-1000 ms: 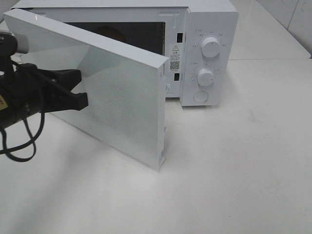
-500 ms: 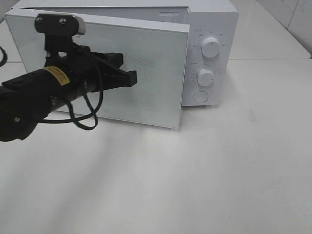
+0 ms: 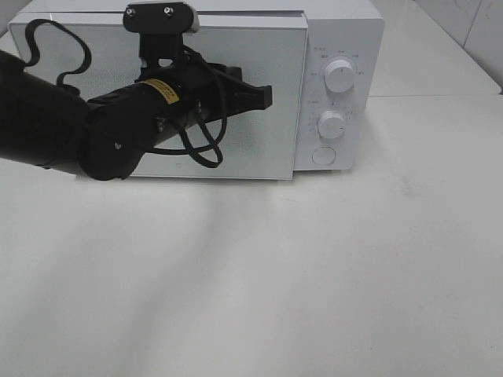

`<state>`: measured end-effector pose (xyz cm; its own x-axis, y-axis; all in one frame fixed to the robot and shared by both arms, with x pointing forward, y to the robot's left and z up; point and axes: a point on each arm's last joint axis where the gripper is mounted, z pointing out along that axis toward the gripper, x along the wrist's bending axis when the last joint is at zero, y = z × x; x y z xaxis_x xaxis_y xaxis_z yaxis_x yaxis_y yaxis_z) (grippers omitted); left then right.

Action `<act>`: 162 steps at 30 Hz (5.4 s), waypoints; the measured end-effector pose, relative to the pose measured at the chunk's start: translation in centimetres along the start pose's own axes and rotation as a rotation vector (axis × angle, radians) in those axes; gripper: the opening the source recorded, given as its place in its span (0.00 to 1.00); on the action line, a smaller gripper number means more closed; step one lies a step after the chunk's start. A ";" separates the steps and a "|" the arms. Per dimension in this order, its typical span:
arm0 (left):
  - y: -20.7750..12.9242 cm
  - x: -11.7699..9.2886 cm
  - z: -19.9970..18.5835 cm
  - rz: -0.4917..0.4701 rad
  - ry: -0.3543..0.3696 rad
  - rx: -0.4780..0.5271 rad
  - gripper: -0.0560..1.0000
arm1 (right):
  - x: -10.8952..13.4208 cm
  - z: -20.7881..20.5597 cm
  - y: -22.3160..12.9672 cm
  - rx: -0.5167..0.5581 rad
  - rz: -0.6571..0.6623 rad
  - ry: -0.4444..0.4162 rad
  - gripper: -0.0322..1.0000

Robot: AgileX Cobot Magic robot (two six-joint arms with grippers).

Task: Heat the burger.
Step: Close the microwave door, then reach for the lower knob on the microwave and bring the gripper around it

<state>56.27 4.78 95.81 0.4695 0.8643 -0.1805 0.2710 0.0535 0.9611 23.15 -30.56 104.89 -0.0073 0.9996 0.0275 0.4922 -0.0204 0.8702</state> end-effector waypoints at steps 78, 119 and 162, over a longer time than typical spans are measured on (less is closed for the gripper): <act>8.2 7.7 -13.1 -0.072 0.065 1.176 0.97 | 0.0 0.0 0.0 0.000 0.000 0.000 0.77; 2.5 7.1 -34.8 -0.154 0.319 0.712 0.97 | 0.0 0.0 0.0 0.000 0.000 0.000 0.77; 1.8 2.9 -41.8 0.004 0.424 0.194 0.97 | 0.0 0.0 0.0 0.000 0.000 0.000 0.77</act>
<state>22.96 28.30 105.78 0.0971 0.9946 -0.0366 0.4407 -0.0100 0.8976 23.15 -30.56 104.89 -0.0073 0.9996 0.0275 0.4922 -0.0204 0.8702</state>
